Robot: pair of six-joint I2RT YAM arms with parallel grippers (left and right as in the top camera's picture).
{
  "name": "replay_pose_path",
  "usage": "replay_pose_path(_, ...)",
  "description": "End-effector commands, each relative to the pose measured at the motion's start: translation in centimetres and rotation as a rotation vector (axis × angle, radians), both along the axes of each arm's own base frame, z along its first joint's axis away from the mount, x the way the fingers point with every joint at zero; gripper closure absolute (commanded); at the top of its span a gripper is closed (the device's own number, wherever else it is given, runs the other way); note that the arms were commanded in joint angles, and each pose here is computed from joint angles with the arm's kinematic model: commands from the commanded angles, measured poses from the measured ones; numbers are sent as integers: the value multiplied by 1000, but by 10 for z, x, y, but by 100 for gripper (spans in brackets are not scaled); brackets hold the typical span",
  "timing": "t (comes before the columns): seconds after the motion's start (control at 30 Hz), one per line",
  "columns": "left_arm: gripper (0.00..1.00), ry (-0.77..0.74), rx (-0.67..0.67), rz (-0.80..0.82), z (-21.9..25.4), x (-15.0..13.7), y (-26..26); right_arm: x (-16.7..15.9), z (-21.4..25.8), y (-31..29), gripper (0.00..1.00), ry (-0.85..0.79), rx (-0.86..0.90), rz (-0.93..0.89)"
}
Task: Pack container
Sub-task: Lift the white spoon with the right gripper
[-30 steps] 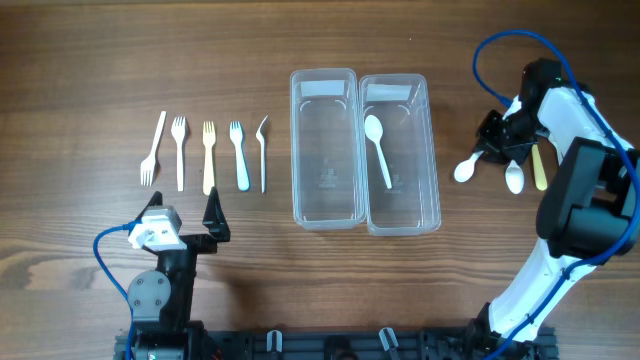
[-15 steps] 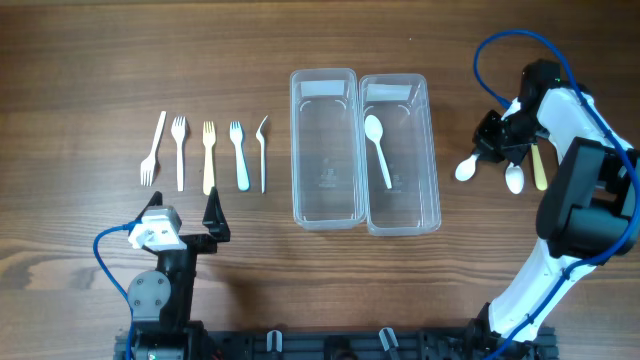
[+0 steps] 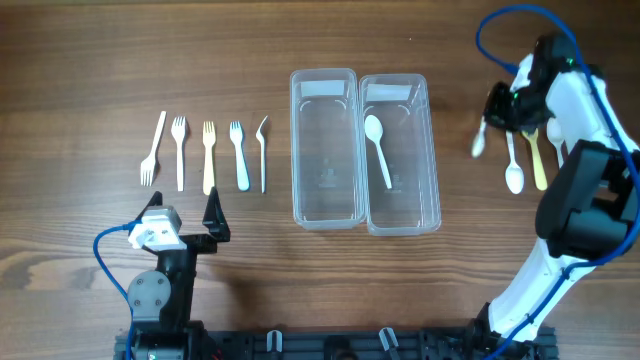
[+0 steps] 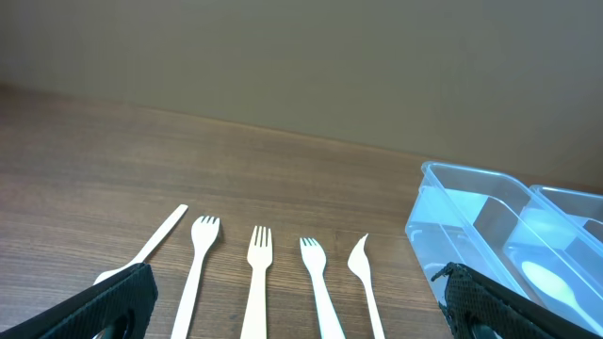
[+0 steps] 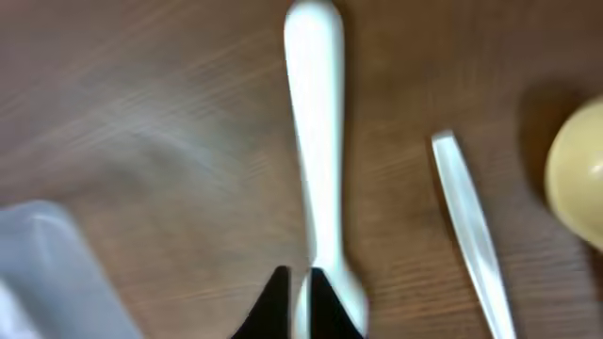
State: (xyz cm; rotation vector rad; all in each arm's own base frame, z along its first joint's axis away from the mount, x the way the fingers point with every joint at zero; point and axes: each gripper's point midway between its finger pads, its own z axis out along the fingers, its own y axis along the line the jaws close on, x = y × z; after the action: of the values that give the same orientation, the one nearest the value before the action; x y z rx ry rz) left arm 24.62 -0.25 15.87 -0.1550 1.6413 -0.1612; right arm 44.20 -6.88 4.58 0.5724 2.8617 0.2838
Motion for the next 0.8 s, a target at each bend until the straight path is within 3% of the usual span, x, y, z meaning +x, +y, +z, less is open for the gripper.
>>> replay_pose_path(0.0, 0, 0, 22, -18, -2, 0, -3, 22, 48, 10, 96, -109, -37, 107)
replay_pose_path(0.2, 0, 0, 22, -18, -2, 0, -3, 32, 101, 45, 96, -219, -25, 180)
replay_pose_path(0.3, 0, 0, 22, -19, -2, 0, -3, 30, 111, 46, 90, -230, -64, 178)
replay_pose_path(0.33, 0, 0, 22, -19, -2, 0, -3, 28, 110, 42, 84, -220, -83, 166)
replay_pose_path(0.37, 0, 0, 22, -18, -2, 0, -3, 28, 108, 40, 52, -213, -94, 163)
replay_pose_path(0.4, 0, 0, 22, -19, -2, 0, -3, 28, 106, 38, 30, -206, -102, 161)
replay_pose_path(0.43, 0, 0, 22, -19, -2, 0, -3, 28, 101, 38, 28, -200, -101, 161)
replay_pose_path(0.53, 0, 0, 22, -19, -2, 0, -3, 31, 89, 35, 28, -184, -108, 148)
replay_pose_path(0.77, 0, 0, 22, -19, -2, 0, -3, 50, 41, 36, 41, -142, -68, 94)
